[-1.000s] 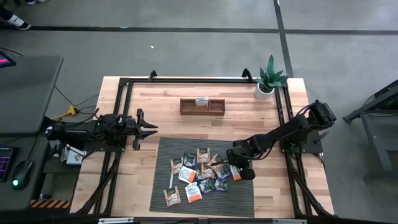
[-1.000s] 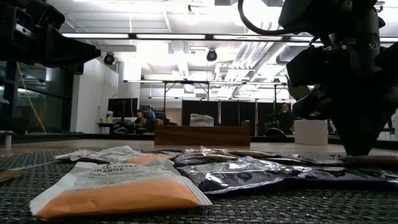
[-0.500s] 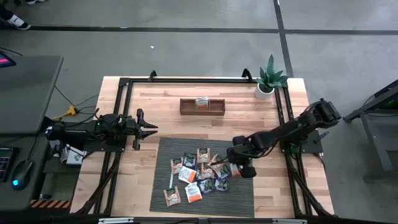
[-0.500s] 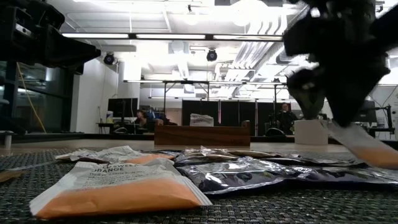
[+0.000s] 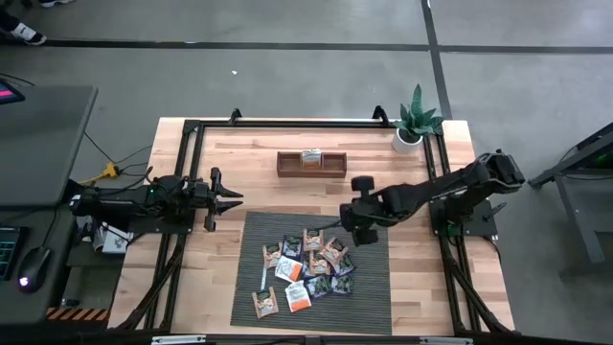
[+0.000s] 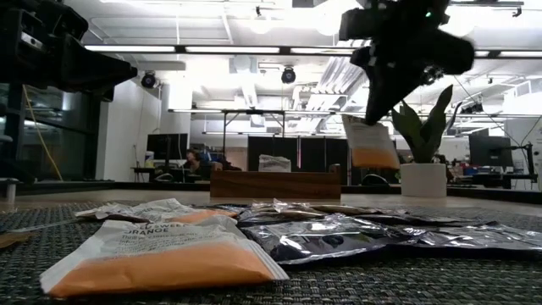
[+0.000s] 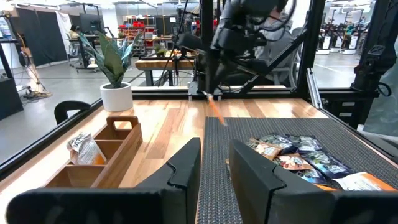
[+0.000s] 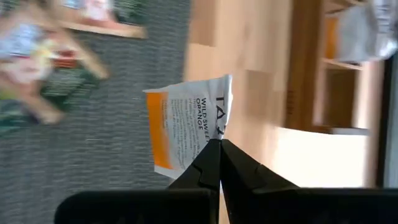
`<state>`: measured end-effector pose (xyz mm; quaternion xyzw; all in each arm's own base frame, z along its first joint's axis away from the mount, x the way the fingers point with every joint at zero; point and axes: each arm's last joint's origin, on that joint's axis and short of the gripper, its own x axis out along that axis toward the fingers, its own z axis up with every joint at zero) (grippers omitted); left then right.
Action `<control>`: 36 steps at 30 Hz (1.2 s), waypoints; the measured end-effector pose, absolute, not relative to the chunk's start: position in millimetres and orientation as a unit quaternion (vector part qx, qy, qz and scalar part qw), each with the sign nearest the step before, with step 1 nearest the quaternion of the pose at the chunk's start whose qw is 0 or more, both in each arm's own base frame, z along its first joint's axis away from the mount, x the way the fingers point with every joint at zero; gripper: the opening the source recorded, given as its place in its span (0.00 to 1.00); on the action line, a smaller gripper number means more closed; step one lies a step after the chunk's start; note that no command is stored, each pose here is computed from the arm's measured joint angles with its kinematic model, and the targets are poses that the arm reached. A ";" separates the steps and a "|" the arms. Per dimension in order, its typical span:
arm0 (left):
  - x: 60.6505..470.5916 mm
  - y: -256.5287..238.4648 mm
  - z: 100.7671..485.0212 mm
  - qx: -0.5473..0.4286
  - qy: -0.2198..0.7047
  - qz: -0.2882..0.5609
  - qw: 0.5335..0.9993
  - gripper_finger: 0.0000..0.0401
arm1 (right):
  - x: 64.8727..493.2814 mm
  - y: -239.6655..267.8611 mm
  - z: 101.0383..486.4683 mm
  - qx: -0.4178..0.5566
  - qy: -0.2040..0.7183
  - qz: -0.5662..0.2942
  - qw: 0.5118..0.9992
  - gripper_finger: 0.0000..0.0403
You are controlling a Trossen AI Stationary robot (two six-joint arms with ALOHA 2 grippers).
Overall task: Pick & Place Tea
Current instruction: Put the orange tea bag into the middle compartment of the wooden organizer
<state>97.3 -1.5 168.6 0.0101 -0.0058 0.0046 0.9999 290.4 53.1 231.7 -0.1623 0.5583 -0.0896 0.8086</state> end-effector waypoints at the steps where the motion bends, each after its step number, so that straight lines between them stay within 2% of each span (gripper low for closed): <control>1: 97.3 -1.5 168.6 0.010 -0.006 0.005 1.000 0.21 | 290.9 50.3 231.7 -0.166 0.558 -0.098 0.807 0.00; 18: 97.3 -1.5 168.6 0.010 -0.006 0.005 1.000 0.21 | 318.0 6.8 227.3 -0.232 0.514 -0.188 0.804 0.00; 24: 97.3 -1.5 168.6 0.010 -0.006 0.005 1.000 0.21 | 344.9 -16.4 236.3 -0.274 0.504 -0.228 0.787 0.00; 36: 97.3 -1.5 168.5 0.010 -0.006 0.005 1.000 0.21 | 403.9 -66.1 233.6 -0.307 0.527 -0.233 0.757 0.00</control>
